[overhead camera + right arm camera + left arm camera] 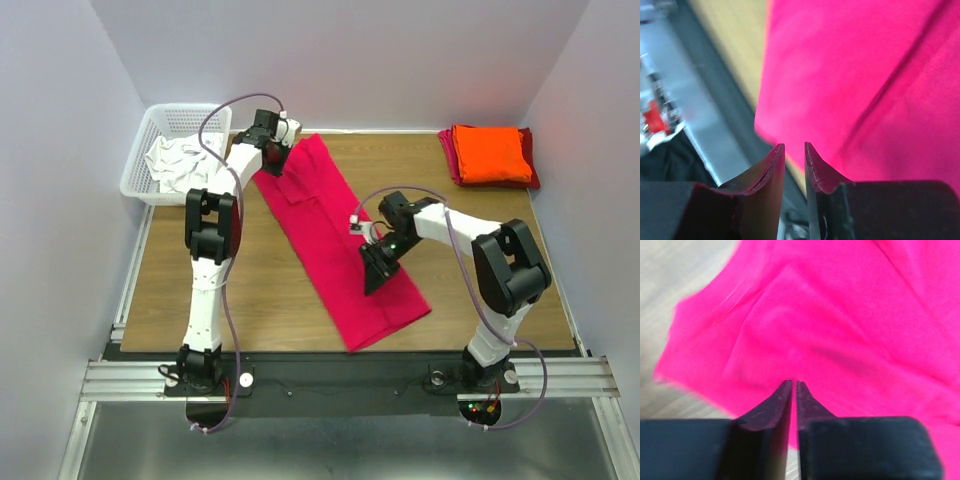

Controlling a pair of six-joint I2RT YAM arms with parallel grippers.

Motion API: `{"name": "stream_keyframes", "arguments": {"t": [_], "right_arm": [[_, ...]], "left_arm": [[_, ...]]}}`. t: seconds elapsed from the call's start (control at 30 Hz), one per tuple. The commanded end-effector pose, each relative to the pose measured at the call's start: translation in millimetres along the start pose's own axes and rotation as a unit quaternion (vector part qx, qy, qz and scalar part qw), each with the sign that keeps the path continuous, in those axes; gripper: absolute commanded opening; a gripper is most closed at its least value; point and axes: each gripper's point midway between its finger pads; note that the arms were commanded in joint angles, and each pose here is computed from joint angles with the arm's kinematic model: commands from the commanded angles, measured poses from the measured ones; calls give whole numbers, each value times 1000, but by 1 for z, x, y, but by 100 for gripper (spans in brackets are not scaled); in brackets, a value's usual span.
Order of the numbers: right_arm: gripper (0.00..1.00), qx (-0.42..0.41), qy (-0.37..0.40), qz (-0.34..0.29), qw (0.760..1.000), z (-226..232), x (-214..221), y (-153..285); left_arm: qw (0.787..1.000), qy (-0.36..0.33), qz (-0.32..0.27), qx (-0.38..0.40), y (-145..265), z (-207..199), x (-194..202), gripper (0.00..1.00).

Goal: Fold and stack the t-shirts
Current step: Fold the tshirt

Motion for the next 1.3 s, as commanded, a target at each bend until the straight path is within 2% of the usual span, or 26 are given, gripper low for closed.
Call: {"name": "stream_keyframes", "arguments": {"t": [0.0, 0.03, 0.17, 0.37, 0.47, 0.73, 0.93, 1.0, 1.1, 1.27], "right_arm": [[29, -38, 58, -77, 995, 45, -53, 41], [29, -5, 68, -77, 995, 33, -54, 46], [30, 40, 77, -69, 994, 7, -49, 41], [29, 59, 46, -54, 996, -27, -31, 11], [29, 47, 23, -55, 997, -31, -22, -2], [27, -25, -24, -26, 999, -1, 3, -53], [35, -93, -12, 9, 996, 43, 3, -82], [38, -106, -11, 2, 994, 49, -7, -78], [42, -111, 21, -53, 992, 59, -46, -48], [44, -59, 64, -183, 979, 42, -130, 34]], "left_arm": [[992, 9, -126, 23, 88, -10, -76, 24], [989, 12, -144, 32, 95, -14, -80, 24], [991, 35, -115, 61, 106, -31, -37, 26], [994, 60, -49, 74, 77, -38, 16, 25], [993, 62, -35, 89, 65, -43, 24, 25], [990, 63, 16, 126, 20, -55, 39, 22], [987, 29, 23, 155, 5, -84, 33, 19], [987, 23, 13, 160, 6, -90, 23, 19], [987, 13, -15, 161, 22, -89, 5, 20], [984, -3, -70, 161, 73, -84, -22, 27]]}}
Point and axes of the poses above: each gripper's point midway between its finger pads, its own y axis back along the fingers, its own z axis along the line the jaws close on, x = y × z, and after that the axes turned 7 degrees about y, right-handed
